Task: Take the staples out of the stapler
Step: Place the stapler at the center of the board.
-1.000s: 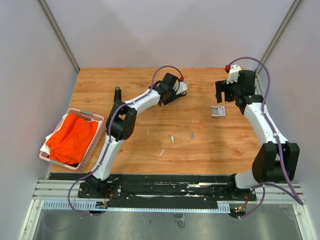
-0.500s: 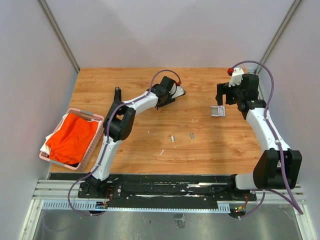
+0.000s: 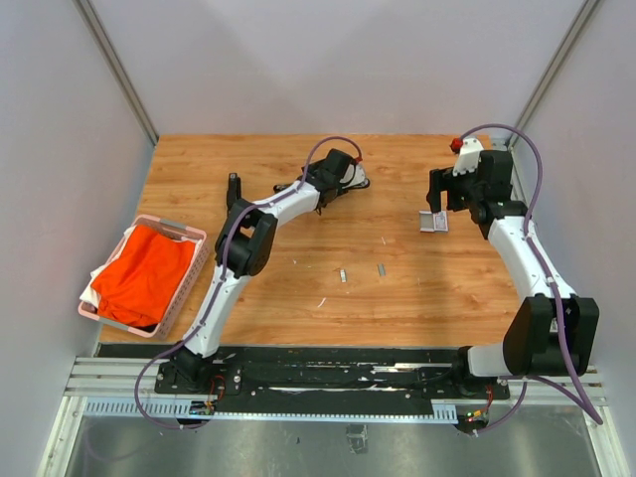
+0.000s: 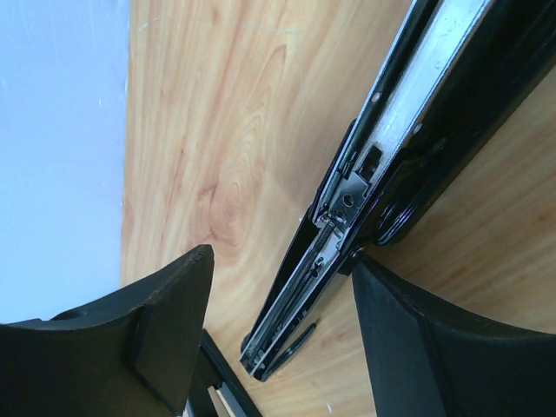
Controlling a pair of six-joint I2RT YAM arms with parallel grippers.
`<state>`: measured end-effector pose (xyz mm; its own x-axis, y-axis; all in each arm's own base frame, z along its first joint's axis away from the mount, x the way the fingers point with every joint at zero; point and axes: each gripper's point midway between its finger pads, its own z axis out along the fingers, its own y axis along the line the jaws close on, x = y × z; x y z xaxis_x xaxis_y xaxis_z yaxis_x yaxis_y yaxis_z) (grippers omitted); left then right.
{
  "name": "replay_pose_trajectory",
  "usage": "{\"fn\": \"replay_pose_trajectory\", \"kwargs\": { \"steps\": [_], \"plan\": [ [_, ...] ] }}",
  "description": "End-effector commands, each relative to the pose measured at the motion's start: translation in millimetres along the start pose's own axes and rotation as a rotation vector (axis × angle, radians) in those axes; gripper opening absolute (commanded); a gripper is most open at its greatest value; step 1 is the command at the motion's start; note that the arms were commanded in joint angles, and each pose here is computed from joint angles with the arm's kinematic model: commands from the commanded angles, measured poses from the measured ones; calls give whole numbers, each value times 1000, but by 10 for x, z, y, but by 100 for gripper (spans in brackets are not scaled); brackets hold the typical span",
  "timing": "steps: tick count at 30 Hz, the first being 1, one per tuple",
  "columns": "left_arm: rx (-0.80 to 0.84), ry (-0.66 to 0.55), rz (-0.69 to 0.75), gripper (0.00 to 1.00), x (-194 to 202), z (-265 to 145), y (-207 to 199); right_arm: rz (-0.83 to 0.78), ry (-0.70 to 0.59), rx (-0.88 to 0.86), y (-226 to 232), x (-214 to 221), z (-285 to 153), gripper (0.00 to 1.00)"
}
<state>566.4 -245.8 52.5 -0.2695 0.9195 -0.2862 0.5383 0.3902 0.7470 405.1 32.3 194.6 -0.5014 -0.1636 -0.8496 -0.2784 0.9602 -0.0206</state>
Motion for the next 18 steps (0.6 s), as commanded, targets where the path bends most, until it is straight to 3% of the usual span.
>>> {"fn": "replay_pose_trajectory", "kwargs": {
  "steps": [1, 10, 18],
  "plan": [
    [-46, 2, 17, 70, -25, 157, 46, 18, -22, 9, -86, -6, -14, 84],
    [-58, 4, -2, 70, -74, 197, 79, 18, -20, 10, -94, 16, -6, 84],
    [-36, 15, -111, 82, 169, -417, 347, 16, -38, -12, -55, -16, -47, 84]
  ]
}}
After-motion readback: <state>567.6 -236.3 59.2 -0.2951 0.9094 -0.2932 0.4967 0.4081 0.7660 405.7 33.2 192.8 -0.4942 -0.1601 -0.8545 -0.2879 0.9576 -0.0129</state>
